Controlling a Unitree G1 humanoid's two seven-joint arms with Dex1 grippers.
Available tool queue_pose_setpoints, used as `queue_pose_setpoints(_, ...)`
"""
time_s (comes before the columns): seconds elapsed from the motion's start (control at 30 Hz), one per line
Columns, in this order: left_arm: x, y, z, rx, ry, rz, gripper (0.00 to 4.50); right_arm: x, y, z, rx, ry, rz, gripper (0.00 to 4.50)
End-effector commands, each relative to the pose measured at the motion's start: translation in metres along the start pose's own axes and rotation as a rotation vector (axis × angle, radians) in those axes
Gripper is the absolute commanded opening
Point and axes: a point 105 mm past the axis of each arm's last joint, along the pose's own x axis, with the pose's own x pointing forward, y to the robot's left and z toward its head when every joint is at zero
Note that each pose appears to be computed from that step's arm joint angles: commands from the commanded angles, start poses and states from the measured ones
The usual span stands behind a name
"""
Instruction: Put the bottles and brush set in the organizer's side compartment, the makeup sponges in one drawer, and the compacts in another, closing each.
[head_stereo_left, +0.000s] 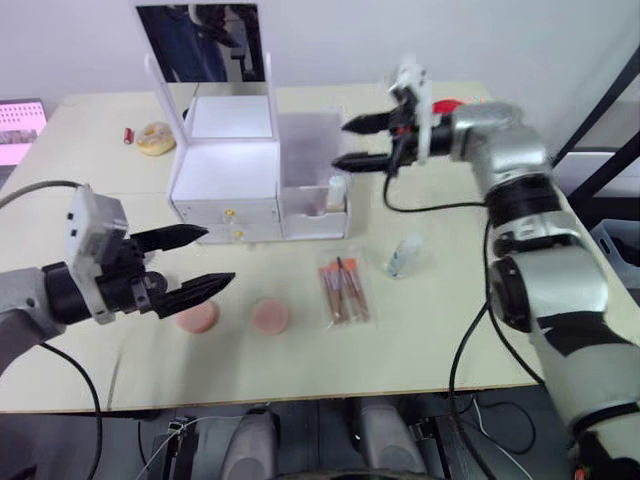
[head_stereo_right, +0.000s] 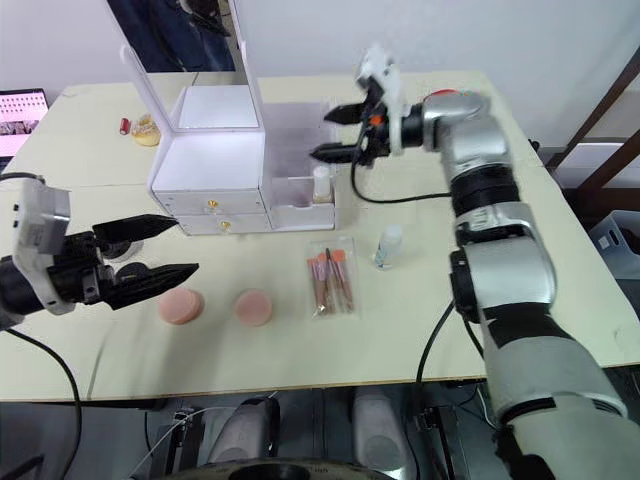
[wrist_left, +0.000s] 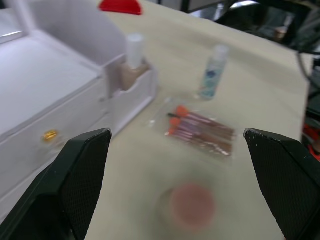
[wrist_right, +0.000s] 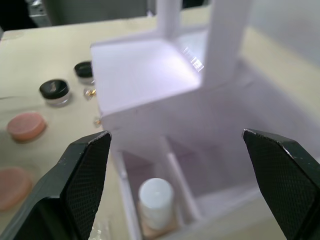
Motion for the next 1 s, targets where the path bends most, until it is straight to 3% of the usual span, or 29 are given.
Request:
queue_pose_setpoints(0.03,-0.033,0.028,0.001,0.043,0.017,0.139,4.50,-0.046,0.001,0.002,0.012,-0.013,-0.100,4.48)
queue_pose_setpoints(0.17,-0.073,0.058,-0.013,0.004,0.056,0.311,4.50,-0.097,0.003,-0.020,0.065,0.047,-0.278,4.48)
queue_pose_setpoints(0.37,-0.158,0.101,-0.057,-0.072,0.129,0.619,4.50,-0.189,0.027,-0.074,0.151,0.140,-0.554,4.48)
queue_pose_setpoints(0.57,-0.214,0.121,-0.096,-0.112,0.169,0.833,4.50,-0.253,0.059,-0.126,0.290,0.176,-0.687,4.48)
queue_pose_setpoints(0.77,-0.227,0.130,-0.108,-0.118,0.149,0.890,4.50,-0.266,0.076,-0.146,0.324,0.194,-0.694,4.48)
queue_pose_setpoints(1.0,-0.194,0.130,-0.100,-0.086,0.122,0.760,4.50,-0.247,0.074,-0.140,0.282,0.194,-0.646,4.48)
